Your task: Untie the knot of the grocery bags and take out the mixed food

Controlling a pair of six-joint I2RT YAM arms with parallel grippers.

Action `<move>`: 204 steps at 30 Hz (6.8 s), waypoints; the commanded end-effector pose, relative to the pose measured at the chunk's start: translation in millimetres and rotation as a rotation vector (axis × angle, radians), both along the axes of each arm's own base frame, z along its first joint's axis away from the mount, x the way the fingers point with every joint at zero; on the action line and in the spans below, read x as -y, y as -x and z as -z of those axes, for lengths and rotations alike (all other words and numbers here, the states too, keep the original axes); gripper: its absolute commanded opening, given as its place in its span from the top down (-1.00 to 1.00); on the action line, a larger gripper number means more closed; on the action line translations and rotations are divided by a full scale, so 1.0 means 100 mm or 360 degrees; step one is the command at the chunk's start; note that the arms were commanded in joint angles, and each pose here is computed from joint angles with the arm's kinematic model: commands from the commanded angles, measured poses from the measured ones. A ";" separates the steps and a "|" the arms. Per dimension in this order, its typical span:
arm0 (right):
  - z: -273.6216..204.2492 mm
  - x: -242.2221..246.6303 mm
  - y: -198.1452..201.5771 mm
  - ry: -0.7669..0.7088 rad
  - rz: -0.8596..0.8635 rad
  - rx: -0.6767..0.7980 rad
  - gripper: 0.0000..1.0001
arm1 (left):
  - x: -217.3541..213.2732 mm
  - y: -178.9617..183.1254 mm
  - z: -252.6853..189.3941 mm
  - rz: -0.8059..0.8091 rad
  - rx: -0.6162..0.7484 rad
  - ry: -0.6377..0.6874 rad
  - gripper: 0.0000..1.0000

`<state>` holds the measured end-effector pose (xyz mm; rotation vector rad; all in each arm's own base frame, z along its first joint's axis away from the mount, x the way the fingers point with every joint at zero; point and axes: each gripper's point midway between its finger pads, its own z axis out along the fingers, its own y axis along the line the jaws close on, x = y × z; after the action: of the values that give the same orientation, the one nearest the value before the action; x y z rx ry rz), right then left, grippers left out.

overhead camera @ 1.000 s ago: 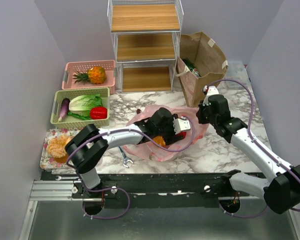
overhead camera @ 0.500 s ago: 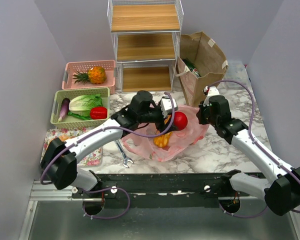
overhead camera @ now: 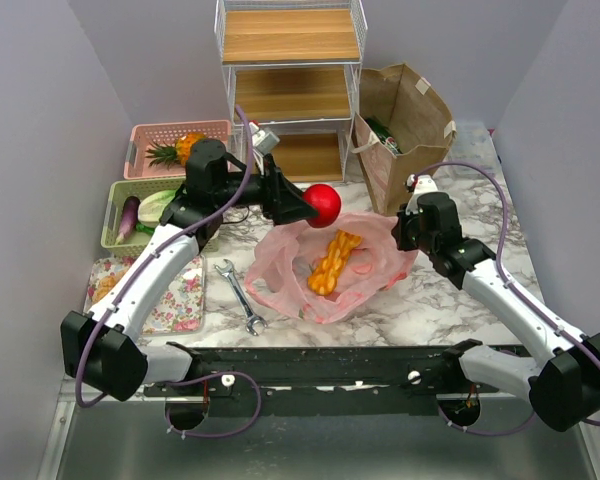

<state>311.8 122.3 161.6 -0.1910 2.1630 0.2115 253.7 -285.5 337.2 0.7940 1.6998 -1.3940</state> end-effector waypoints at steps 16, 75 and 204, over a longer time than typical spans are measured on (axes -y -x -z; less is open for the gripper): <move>0.06 -0.09 0.00 -0.0010 -0.0083 -0.0021 0.99 | -0.90 -0.53 -0.23 -0.0623 -0.0545 0.0155 0.45; 0.13 -0.05 -0.07 0.0074 -0.0088 0.0004 0.99 | -4.45 -1.08 1.55 -0.2440 -0.1276 -0.0606 -0.97; -0.05 -0.11 -0.11 -0.0040 -0.0033 0.0031 0.99 | -3.38 0.92 1.74 0.0258 0.0415 -0.1963 1.00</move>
<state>323.2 134.1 164.5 -0.1936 2.1605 0.2563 196.6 34.0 192.4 1.4980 2.1521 -0.1806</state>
